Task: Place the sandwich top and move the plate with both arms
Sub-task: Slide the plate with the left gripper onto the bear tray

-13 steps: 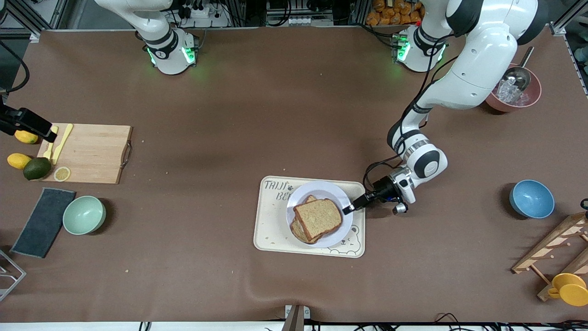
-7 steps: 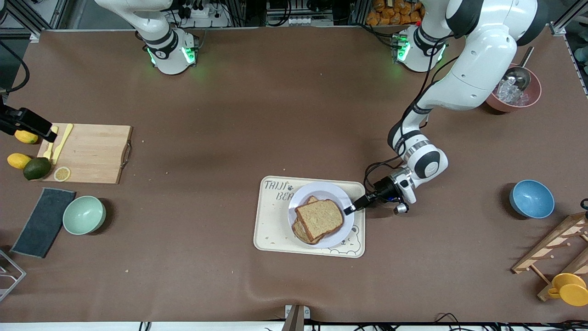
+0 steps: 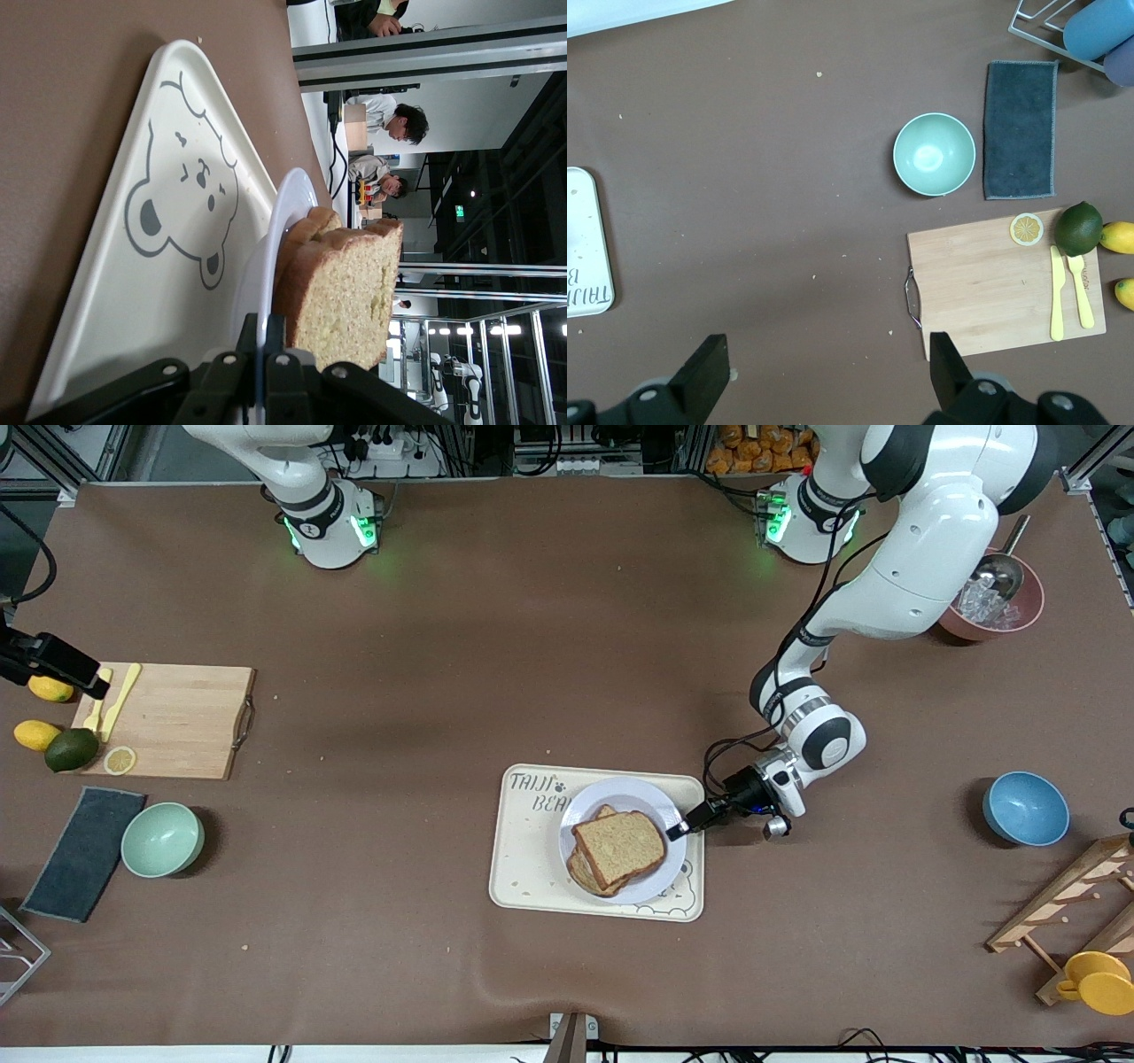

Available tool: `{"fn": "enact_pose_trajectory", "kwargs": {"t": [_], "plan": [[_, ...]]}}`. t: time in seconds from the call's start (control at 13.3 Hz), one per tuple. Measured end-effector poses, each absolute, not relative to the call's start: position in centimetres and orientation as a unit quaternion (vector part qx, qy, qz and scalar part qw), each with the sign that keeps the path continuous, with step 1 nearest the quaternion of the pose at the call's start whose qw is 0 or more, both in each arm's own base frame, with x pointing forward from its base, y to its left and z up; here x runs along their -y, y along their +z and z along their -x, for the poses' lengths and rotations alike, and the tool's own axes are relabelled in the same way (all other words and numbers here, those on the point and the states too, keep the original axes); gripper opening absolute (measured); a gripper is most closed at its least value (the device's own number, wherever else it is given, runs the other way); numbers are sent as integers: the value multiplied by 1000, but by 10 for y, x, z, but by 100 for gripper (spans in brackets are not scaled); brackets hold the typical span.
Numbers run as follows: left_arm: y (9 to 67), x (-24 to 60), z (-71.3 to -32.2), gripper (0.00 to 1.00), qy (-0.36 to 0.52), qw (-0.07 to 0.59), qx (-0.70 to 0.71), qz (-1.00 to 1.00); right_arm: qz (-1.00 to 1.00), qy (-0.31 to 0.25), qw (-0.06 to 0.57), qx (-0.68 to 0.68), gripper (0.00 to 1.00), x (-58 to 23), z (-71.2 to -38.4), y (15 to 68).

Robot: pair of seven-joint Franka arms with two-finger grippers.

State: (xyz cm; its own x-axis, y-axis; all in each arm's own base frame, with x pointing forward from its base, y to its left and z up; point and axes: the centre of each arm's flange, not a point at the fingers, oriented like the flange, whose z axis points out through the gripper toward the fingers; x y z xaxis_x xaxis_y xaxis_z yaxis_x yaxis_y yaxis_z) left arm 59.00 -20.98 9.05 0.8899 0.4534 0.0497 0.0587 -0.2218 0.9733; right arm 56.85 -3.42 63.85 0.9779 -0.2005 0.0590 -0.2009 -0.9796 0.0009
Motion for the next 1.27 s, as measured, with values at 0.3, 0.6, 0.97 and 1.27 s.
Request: {"fn": "enact_pose_trajectory", "kwargs": {"t": [0.3, 0.6, 0.97, 1.27], "plan": [[91, 209, -591, 14, 166, 602, -167, -763, -994, 29, 0, 102, 100, 35, -568, 638], [96, 214, -596, 54, 169, 608, -162, -759, -994, 28, 0, 103, 100, 36, -568, 638], [104, 222, -601, 100, 174, 617, -153, -752, -994, 28, -1, 103, 100, 36, -568, 638], [113, 201, -613, 100, 192, 608, -159, -754, -994, 27, -1, 104, 100, 37, -568, 638]]}}
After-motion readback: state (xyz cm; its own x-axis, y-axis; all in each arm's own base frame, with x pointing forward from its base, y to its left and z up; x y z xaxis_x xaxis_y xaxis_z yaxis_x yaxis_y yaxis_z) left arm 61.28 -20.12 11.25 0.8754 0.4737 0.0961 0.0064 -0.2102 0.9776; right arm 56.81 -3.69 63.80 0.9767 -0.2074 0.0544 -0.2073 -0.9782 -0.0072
